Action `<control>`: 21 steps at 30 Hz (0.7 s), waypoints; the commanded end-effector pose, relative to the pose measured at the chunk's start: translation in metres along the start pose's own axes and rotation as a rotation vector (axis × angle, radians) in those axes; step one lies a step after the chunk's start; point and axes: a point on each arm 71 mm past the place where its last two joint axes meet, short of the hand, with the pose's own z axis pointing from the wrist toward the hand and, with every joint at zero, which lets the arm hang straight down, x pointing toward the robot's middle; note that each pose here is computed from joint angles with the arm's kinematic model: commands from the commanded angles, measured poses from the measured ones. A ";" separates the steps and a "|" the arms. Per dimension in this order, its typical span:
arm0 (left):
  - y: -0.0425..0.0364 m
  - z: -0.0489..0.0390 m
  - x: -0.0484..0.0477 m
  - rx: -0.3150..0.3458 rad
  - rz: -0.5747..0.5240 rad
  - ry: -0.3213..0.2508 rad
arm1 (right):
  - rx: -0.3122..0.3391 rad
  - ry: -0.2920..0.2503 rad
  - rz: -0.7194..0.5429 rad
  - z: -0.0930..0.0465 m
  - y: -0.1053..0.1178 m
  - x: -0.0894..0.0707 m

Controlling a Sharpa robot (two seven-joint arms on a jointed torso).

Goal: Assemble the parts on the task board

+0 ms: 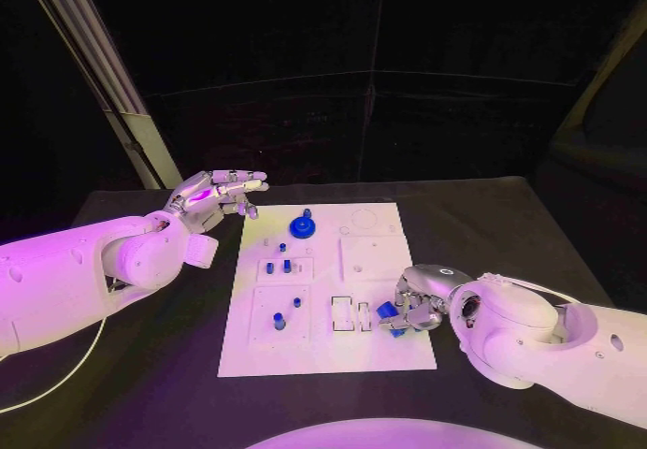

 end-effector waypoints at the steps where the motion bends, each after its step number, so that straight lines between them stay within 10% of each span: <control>1: -0.0009 0.0001 0.0010 0.003 -0.003 0.014 | 0.003 0.045 -0.047 0.000 0.001 0.006; 21: -0.0006 0.0002 0.0011 0.002 -0.004 0.015 | 0.001 -0.069 0.284 -0.007 0.006 -0.003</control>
